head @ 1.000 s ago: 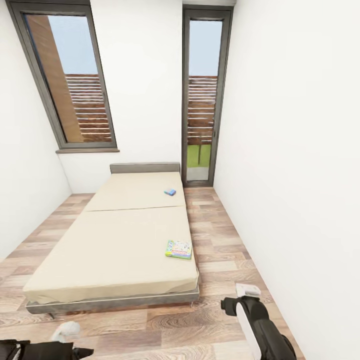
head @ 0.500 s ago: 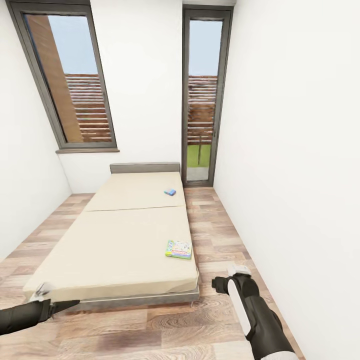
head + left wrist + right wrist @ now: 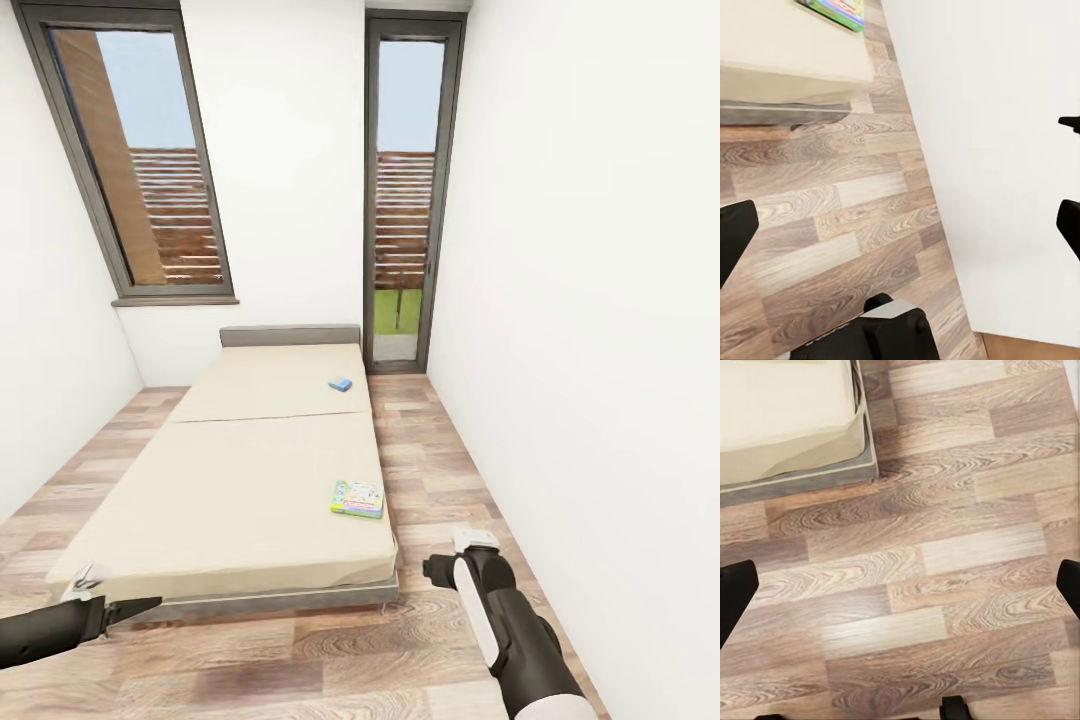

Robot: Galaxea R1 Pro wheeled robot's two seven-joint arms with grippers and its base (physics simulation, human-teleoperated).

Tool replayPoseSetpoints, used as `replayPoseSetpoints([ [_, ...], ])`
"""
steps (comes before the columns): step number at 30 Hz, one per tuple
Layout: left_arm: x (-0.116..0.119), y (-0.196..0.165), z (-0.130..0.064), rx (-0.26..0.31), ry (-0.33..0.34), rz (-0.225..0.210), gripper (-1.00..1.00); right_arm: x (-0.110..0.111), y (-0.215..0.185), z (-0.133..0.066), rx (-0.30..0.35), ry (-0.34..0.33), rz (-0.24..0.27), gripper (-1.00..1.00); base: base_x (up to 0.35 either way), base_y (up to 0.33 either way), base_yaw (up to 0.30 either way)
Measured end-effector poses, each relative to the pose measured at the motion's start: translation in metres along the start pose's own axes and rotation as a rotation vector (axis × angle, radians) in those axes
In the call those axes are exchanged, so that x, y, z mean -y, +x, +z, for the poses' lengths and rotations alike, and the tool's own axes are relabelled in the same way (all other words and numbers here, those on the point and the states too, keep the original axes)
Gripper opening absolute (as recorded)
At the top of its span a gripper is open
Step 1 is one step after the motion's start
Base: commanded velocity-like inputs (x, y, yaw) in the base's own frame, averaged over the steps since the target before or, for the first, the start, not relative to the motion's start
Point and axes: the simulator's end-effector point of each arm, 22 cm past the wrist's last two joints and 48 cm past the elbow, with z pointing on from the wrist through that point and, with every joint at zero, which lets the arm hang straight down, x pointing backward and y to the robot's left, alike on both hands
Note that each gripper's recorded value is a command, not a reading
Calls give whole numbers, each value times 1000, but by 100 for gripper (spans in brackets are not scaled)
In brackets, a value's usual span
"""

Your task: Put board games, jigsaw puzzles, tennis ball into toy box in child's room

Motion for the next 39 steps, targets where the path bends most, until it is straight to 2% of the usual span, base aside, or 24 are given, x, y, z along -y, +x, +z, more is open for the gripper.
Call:
replayPoseSetpoints([
  [8, 1, 1, 3, 2, 3, -3, 100, 5, -2, 1, 5, 10, -4, 100, 3, -14, 0],
  [16, 5, -2, 2, 4, 10, -2, 100, 6, -17, -7, 41, 9, -3, 100, 89, -189, 0],
  [21, 17, -15, 1, 15, 18, 19, 100, 5, -21, -10, 54, 4, -1, 100, 51, -79, -2],
  [26, 33, -20, 11, 21, 28, 35, 100, 5, -23, -10, 57, 2, 2, 100, 18, -25, -122],
  [34, 17, -23, 19, 31, -78, 40, 100, 5, -21, -9, 52, 0, 5, 100, 81, -157, -254],
  [39, 13, -23, 20, 32, -99, 37, 100, 5, -21, -9, 52, 1, 2, 100, 91, -192, -167],
])
